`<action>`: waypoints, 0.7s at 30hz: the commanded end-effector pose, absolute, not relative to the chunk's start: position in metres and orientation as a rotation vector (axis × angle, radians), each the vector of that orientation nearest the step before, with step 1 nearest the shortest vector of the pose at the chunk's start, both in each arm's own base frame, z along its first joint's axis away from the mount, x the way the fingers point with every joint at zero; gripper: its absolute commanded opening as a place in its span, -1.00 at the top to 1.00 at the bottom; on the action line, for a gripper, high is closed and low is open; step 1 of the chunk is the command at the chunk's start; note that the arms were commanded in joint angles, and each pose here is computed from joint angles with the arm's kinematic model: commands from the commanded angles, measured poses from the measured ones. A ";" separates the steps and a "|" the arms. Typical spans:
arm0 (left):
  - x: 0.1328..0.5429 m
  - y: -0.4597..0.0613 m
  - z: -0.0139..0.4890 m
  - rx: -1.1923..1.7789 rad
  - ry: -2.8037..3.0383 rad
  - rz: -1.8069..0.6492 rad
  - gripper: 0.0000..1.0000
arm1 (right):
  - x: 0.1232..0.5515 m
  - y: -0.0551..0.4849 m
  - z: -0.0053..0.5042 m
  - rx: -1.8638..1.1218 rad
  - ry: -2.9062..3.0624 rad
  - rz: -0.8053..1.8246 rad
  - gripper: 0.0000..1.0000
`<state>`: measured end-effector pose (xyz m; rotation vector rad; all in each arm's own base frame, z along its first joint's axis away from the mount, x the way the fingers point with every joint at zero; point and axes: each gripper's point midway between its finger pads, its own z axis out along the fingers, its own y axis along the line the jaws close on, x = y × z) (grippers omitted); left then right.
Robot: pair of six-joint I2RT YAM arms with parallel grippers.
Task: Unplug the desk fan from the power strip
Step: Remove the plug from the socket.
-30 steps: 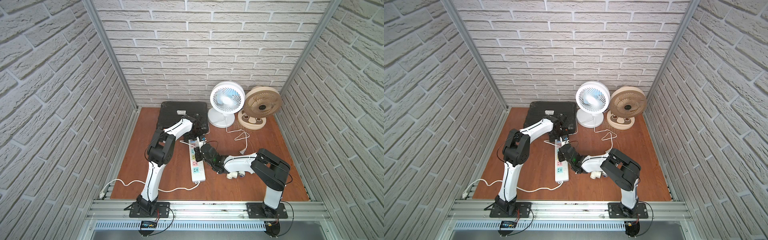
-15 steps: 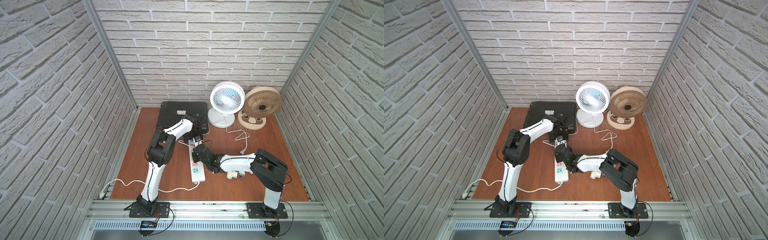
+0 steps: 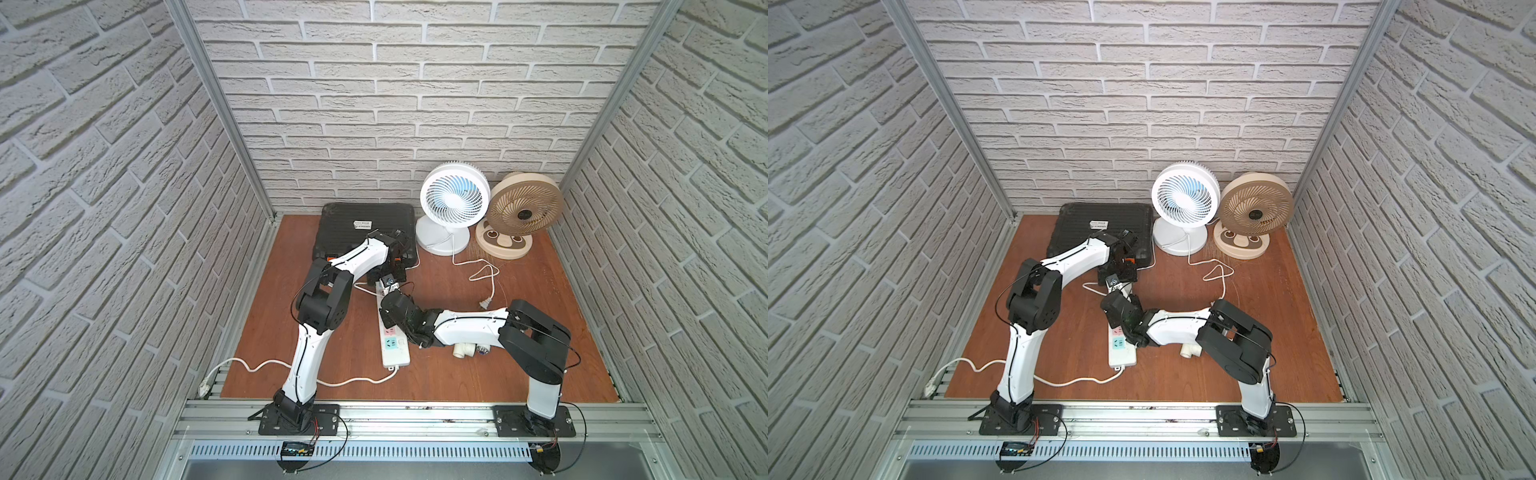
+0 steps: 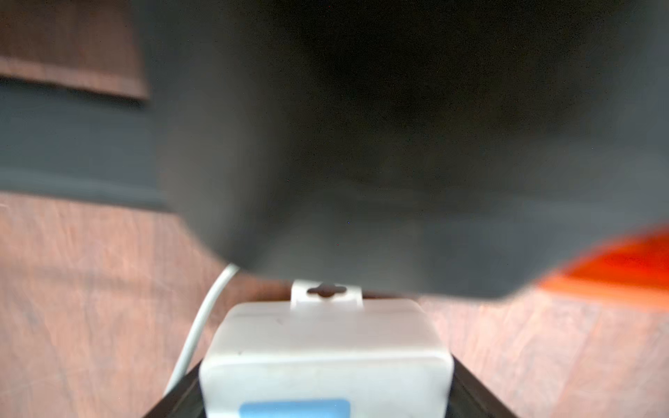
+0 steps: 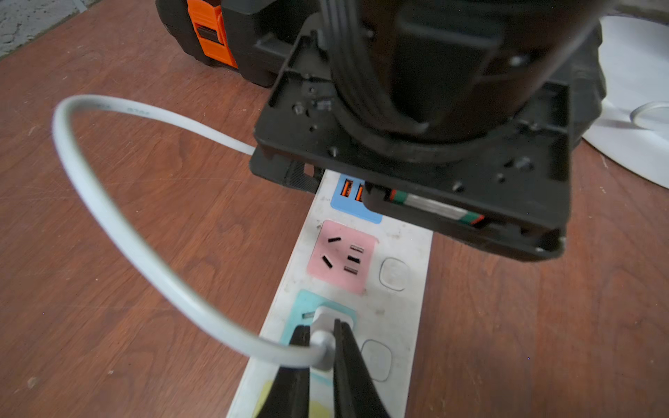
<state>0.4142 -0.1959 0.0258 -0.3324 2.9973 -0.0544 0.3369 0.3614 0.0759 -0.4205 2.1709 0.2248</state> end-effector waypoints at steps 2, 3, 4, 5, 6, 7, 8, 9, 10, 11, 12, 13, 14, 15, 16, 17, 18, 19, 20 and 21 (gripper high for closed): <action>0.326 -0.183 -0.020 -0.419 3.368 0.136 1.00 | 0.325 0.365 0.080 -0.435 2.164 0.259 0.95; 0.326 -0.183 -0.020 -0.420 3.370 0.137 1.00 | 0.325 0.363 0.081 -0.420 2.167 0.272 0.95; 0.326 -0.183 -0.019 -0.418 3.369 0.135 1.00 | 0.325 0.361 0.081 -0.402 2.173 0.290 0.95; 0.326 -0.183 -0.019 -0.419 3.368 0.134 1.00 | 0.325 0.359 0.080 -0.385 2.181 0.312 0.95; 0.326 -0.184 -0.019 -0.418 3.367 0.135 1.00 | 0.325 0.357 0.079 -0.366 2.191 0.333 0.95; 0.326 -0.184 -0.018 -0.417 3.365 0.134 1.00 | 0.325 0.355 0.078 -0.347 2.198 0.356 0.95; 0.326 -0.184 -0.018 -0.416 3.365 0.137 1.00 | 0.326 0.353 0.077 -0.328 2.205 0.375 0.95; 0.326 -0.183 -0.018 -0.417 3.364 0.136 1.00 | 0.326 0.351 0.076 -0.313 2.212 0.389 0.95; 0.327 -0.183 -0.018 -0.416 3.363 0.139 1.00 | 0.326 0.350 0.075 -0.298 2.217 0.402 0.95; 0.326 -0.183 -0.018 -0.414 3.362 0.139 1.00 | 0.327 0.348 0.076 -0.282 2.219 0.414 0.95; 0.327 -0.183 -0.017 -0.416 3.361 0.139 1.00 | 0.327 0.347 0.075 -0.275 2.224 0.424 0.95; 0.326 -0.183 -0.017 -0.414 3.362 0.139 1.00 | 0.328 0.346 0.075 -0.267 2.227 0.431 0.95; 0.327 -0.183 -0.017 -0.415 3.361 0.138 1.00 | 0.328 0.346 0.075 -0.262 2.227 0.435 0.95; 0.326 -0.183 -0.017 -0.414 3.362 0.140 1.00 | 0.329 0.345 0.075 -0.263 2.228 0.435 0.95; 0.326 -0.182 -0.018 -0.415 3.363 0.143 1.00 | 0.329 0.346 0.076 -0.264 2.227 0.438 0.95; 0.327 -0.183 -0.017 -0.415 3.361 0.139 1.00 | 0.329 0.346 0.077 -0.267 2.225 0.440 0.95; 0.326 -0.183 -0.018 -0.415 3.363 0.140 1.00 | 0.329 0.347 0.077 -0.271 2.227 0.440 0.95; 0.326 -0.183 -0.017 -0.414 3.361 0.136 1.00 | 0.328 0.348 0.076 -0.277 2.230 0.442 0.95; 0.326 -0.183 -0.018 -0.415 3.362 0.137 1.00 | 0.328 0.349 0.077 -0.286 2.232 0.441 0.94; 0.326 -0.183 -0.018 -0.415 3.361 0.138 1.00 | 0.327 0.350 0.077 -0.294 2.236 0.440 0.94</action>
